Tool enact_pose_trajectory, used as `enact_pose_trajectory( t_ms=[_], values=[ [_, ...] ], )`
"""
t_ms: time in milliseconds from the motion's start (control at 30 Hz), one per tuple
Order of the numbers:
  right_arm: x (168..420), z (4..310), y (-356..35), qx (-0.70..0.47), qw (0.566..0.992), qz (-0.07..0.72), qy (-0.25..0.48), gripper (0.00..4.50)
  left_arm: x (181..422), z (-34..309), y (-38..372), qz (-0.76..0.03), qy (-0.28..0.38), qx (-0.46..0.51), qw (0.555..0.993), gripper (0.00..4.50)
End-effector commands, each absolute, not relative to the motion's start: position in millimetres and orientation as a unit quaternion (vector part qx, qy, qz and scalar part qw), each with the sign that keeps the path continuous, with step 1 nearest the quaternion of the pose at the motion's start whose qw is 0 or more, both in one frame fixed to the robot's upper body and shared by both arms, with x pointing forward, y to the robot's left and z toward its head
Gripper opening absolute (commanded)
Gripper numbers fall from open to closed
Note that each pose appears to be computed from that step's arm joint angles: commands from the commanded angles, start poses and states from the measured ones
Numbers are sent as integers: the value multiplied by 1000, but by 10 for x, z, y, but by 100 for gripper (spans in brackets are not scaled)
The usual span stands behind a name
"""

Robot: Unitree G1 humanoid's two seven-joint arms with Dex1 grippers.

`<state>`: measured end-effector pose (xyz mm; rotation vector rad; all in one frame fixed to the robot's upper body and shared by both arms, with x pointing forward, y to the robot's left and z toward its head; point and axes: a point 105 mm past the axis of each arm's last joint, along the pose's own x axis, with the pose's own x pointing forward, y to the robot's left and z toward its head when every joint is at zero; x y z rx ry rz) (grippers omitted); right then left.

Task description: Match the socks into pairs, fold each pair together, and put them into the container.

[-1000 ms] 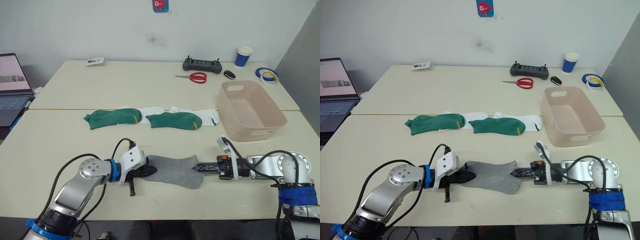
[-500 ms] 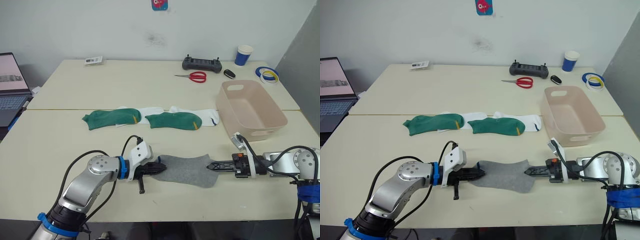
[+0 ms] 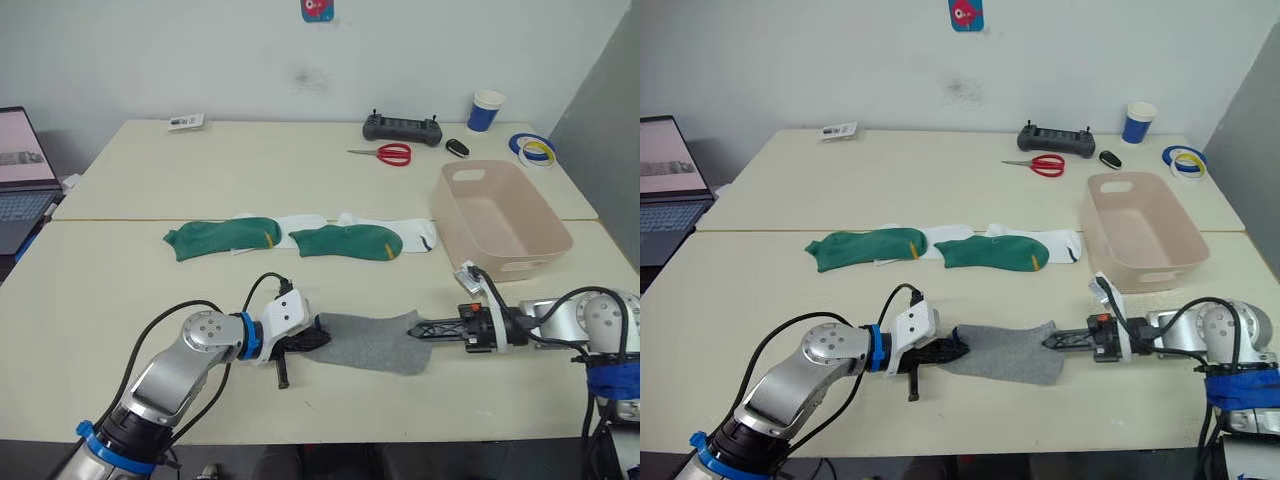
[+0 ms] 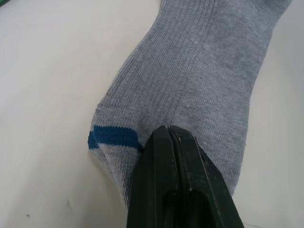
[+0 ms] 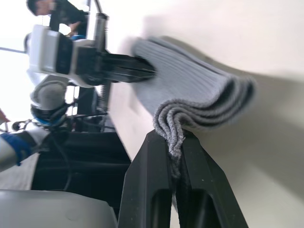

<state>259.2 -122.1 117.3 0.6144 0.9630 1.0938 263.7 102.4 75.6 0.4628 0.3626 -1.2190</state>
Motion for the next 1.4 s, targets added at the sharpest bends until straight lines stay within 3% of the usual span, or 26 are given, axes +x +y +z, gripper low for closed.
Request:
enact_pose_trajectory(
  t_ms=[33, 267, 733, 1367, 1400],
  values=[
    [2575, 1355, -1049, 259, 701, 531, 400, 6, 2594, 643, 1018, -564, 192, 213, 775, 0],
    [2584, 1443, -784, 258, 698, 556, 371, 6, 2638, 664, 1039, -559, 192, 215, 778, 0],
    [2523, 1326, -338, 246, 678, 577, 383, 6, 2702, 674, 1025, -548, 189, 213, 787, 0],
    [2691, 1117, -143, 242, 702, 546, 387, 6, 2690, 673, 1055, -542, 193, 215, 789, 0],
    [2696, 1119, -138, 242, 703, 547, 386, 30, 2694, 674, 1054, -542, 193, 215, 789, 0]
  ],
)
